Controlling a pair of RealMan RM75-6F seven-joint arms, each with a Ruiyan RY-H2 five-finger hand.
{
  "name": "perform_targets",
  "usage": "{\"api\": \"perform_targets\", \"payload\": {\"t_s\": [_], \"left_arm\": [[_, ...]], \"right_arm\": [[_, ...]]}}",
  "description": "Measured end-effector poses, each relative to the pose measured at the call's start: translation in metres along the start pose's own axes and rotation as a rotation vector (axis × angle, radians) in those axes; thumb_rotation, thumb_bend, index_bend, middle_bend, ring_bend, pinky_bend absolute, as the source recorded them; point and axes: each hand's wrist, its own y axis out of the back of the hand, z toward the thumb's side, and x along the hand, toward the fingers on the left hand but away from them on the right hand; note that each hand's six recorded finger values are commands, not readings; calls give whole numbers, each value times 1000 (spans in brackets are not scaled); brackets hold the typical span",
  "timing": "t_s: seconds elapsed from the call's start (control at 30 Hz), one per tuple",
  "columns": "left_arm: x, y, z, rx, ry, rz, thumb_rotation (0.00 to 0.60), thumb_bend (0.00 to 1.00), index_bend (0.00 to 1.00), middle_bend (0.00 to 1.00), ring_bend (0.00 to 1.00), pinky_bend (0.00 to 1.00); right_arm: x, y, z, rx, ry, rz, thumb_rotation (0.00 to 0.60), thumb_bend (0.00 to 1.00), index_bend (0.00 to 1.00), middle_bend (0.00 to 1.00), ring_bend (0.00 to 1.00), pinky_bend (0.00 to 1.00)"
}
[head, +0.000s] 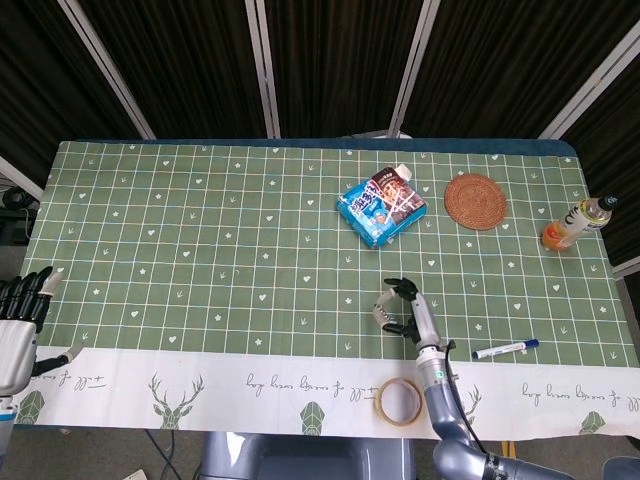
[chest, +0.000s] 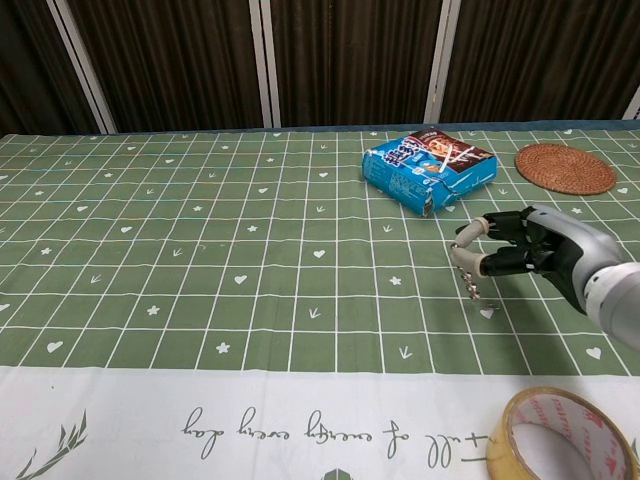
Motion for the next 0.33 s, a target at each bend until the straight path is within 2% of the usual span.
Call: {"api": "perform_targets", "payload": {"t_s": [0.33], "left_arm": [[0,1,0,0,0,2,600,13,0,0,0,0]], "right_arm": [[-6,3,-5,17,-13,-10,600,414,609,188,0,0]]}}
